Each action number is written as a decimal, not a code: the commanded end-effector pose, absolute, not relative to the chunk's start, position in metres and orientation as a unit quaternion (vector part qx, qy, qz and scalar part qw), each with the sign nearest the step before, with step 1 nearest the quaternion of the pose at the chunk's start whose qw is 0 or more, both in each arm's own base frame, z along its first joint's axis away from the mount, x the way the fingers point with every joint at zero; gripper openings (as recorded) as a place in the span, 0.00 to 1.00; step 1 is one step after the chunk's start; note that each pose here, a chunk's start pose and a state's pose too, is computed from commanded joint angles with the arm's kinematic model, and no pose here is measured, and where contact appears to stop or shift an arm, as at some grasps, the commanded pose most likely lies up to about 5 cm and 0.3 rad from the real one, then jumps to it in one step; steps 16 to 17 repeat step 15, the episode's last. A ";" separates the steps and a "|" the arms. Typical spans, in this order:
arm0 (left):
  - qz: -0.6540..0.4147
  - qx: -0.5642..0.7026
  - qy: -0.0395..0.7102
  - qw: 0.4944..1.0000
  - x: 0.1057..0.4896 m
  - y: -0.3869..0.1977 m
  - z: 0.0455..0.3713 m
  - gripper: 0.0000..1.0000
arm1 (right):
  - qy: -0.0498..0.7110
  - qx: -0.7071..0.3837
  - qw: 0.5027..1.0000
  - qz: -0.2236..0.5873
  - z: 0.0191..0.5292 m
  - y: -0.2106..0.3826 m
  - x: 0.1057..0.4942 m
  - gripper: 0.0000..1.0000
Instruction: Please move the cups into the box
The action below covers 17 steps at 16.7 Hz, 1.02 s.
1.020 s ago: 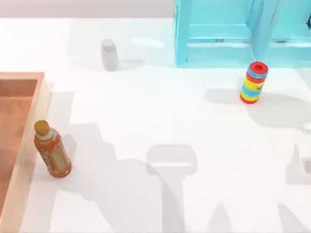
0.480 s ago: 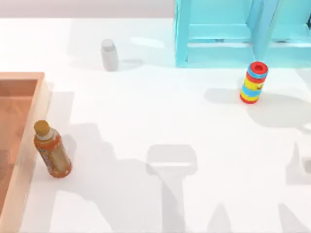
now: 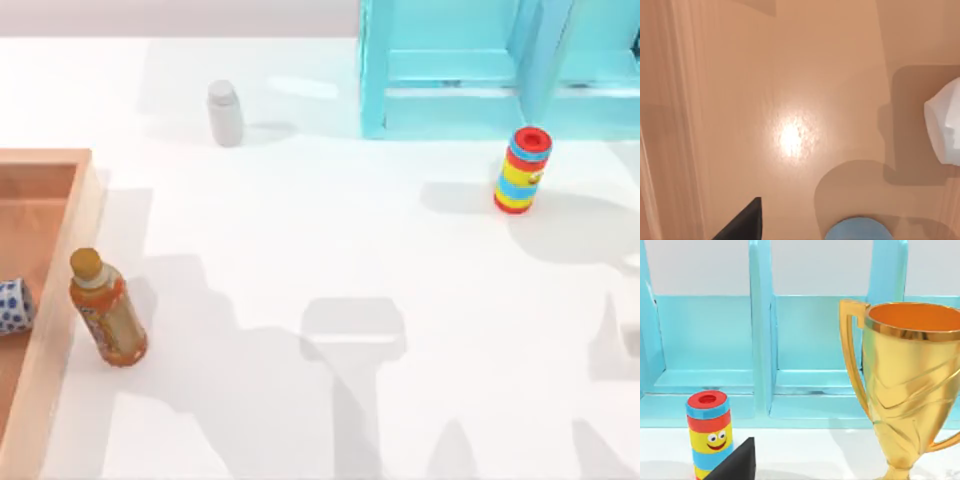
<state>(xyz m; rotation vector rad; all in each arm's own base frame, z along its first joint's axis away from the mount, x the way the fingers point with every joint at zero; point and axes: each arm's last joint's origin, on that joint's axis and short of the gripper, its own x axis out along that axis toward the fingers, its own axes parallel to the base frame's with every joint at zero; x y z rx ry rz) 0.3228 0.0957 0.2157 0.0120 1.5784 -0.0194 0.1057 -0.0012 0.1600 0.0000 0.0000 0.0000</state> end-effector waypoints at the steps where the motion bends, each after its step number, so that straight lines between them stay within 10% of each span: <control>1: -0.009 0.005 0.710 0.704 0.323 0.096 0.216 1.00 | 0.000 0.000 1.000 0.000 0.160 -0.001 0.106 1.00; 17: -0.009 0.006 0.710 0.704 0.323 0.095 0.316 1.00 | 0.000 0.000 1.000 0.000 0.160 -0.001 0.106 1.00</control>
